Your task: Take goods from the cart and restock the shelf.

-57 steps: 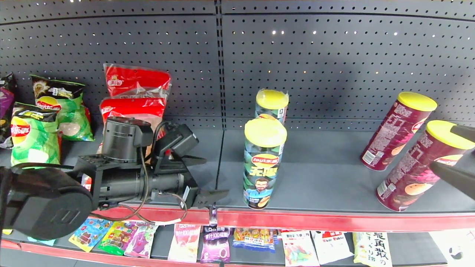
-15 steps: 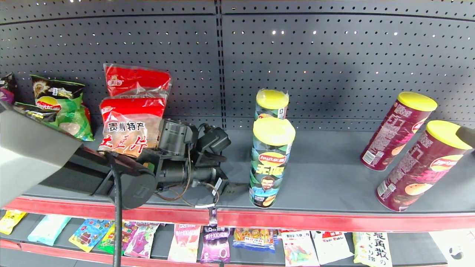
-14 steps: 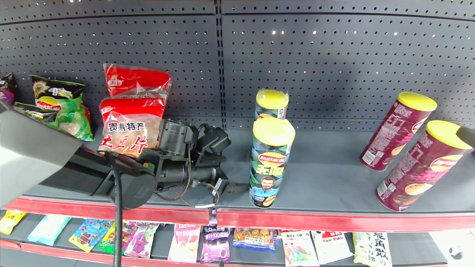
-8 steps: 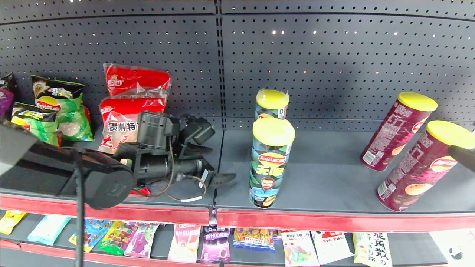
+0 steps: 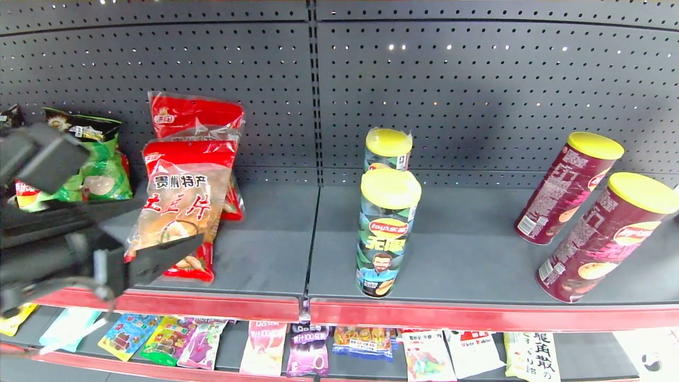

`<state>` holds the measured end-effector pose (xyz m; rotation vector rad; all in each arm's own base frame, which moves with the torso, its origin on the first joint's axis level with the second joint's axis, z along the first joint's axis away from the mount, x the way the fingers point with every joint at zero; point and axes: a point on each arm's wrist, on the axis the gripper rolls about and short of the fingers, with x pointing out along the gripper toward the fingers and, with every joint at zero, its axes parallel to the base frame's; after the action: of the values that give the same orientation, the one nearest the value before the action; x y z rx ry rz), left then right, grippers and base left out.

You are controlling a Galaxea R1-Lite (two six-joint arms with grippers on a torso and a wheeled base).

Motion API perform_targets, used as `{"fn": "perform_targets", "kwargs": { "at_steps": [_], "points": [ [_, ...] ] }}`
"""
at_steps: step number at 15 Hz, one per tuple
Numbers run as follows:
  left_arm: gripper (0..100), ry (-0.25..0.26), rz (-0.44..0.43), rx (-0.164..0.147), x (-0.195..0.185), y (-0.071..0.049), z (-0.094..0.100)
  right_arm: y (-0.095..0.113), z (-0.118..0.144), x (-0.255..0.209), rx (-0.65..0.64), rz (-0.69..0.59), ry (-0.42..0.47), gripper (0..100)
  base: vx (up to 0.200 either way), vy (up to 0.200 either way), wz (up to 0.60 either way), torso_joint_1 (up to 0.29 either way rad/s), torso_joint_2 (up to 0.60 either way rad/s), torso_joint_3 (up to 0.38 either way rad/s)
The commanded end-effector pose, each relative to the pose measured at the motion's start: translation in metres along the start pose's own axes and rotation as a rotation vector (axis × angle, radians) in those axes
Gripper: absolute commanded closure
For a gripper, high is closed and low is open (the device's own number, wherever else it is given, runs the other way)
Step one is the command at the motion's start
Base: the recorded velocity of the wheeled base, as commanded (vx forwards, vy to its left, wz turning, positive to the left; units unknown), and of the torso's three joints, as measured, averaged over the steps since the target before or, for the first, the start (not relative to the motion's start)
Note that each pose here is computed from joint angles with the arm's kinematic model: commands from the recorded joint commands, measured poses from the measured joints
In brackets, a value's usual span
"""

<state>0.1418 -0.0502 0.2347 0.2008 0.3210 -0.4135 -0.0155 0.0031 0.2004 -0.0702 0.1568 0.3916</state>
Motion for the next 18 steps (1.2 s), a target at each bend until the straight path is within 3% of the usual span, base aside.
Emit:
{"fn": "perform_targets", "kwargs": {
  "at_steps": [1,3,4,5,6,7,8,9,10,13,15,16,18],
  "points": [
    [0,-0.024,0.261,-0.103,-0.159,-0.02,-0.084,0.019,-0.04,-0.04,0.003,-0.182,-0.047,0,0.0,0.0,0.0,0.0,0.0,0.0],
    [0,0.004,0.472,-0.231,-0.178,-0.036,-0.112,0.021,-0.064,-0.039,0.009,-0.245,-0.027,0,0.0,0.0,0.0,0.0,0.0,0.0],
    [0,0.006,0.562,-0.264,-0.181,-0.048,-0.128,0.023,-0.079,-0.037,0.001,-0.255,-0.033,0,0.0,0.0,0.0,0.0,0.0,0.0],
    [0,0.01,0.604,-0.279,-0.181,-0.057,-0.145,0.022,-0.083,-0.034,-0.002,-0.269,-0.016,0,0.0,0.0,0.0,0.0,0.0,0.0],
    [0,-0.009,0.59,-0.275,-0.18,-0.063,-0.163,0.021,-0.085,-0.032,0.001,-0.28,-0.005,0,0.0,0.0,0.0,0.0,0.0,0.0],
    [0,-0.023,0.551,-0.282,-0.176,-0.061,-0.165,0.02,-0.092,-0.028,0.007,-0.292,0.028,0,0.0,0.0,0.0,0.0,0.0,0.0],
    [0,-0.085,0.505,-0.266,-0.174,-0.06,-0.167,0.018,-0.101,-0.022,0.014,-0.316,0.064,0,0.0,0.0,0.0,0.0,0.0,0.0],
    [0,-0.109,0.465,-0.249,-0.164,-0.058,-0.177,0.014,-0.108,-0.014,0.008,-0.351,0.055,0,0.0,0.0,0.0,0.0,0.0,0.0],
    [0,-0.125,0.47,-0.244,-0.157,-0.056,-0.179,0.011,-0.113,-0.005,0.0,-0.359,0.016,0,0.0,0.0,0.0,0.0,0.0,0.0],
    [0,-0.251,0.473,-0.224,-0.127,-0.047,-0.189,0.005,-0.118,0.01,-0.022,-0.4,-0.179,0,0.0,0.0,0.0,0.0,0.0,0.0],
    [0,-0.338,0.444,-0.207,-0.107,-0.044,-0.203,0.004,-0.118,0.01,-0.012,-0.434,-0.185,0,0.0,0.0,0.0,0.0,0.0,0.0],
    [0,-0.316,0.431,-0.224,-0.107,-0.044,-0.203,0.004,-0.118,0.01,0.004,-0.444,-0.187,0,0.0,0.0,0.0,0.0,0.0,0.0],
    [0,-0.323,0.443,-0.222,-0.106,-0.044,-0.204,0.003,-0.118,0.009,0.084,-0.499,-0.193,0,0.0,0.0,0.0,0.0,0.0,0.0]
  ]
}}
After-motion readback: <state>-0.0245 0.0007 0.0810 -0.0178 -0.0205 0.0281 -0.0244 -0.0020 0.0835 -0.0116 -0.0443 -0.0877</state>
